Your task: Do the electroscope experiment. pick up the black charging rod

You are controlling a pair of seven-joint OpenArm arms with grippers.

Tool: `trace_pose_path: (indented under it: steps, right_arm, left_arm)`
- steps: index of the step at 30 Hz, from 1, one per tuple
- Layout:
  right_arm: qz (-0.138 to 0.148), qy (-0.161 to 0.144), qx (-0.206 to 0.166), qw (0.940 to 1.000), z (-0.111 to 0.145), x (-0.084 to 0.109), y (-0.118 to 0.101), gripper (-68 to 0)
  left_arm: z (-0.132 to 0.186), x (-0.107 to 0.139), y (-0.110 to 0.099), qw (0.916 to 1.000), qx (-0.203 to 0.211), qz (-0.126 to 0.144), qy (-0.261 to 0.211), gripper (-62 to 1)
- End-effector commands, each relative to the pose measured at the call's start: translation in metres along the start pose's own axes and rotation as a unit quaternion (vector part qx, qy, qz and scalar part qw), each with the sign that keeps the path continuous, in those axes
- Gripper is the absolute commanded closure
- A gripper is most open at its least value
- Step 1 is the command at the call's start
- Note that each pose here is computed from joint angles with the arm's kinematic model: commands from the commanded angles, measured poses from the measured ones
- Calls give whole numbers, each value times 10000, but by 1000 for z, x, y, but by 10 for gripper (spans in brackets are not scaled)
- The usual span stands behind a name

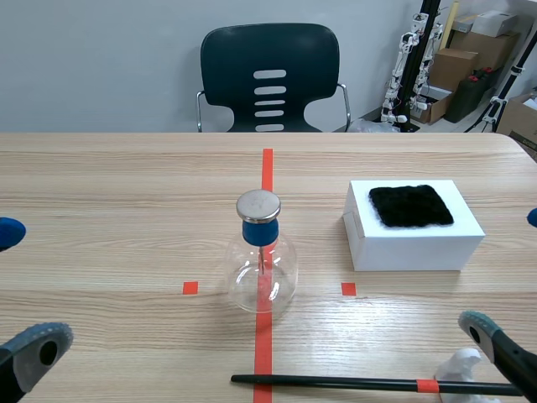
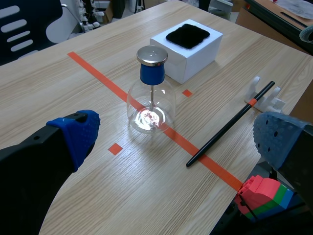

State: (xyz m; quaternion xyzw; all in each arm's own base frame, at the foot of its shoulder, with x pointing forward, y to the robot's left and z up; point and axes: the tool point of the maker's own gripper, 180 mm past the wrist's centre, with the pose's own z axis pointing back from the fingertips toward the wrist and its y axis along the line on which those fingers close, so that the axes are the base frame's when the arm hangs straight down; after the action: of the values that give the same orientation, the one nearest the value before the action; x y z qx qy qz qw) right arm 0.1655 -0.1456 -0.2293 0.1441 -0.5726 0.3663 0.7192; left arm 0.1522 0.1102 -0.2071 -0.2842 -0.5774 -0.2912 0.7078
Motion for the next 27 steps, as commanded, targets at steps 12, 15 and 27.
trace_pose_path:
  steps: [12, 15, 27]
  right_arm:
    - [-15, -141, 14, 9999, -1, 7, 0, -679]
    - [-15, -139, 14, 9999, -1, 7, 0, -679]
    - [-15, -137, 14, 9999, -1, 7, 0, -679]
  left_arm:
    - [-2, 10, -1, 9997, 7, 15, -223, -623]
    - [-1, 10, 0, 9997, 29, 24, -253, -623]
    - [10, 4, 14, 9988, 258, 95, -403, -623]
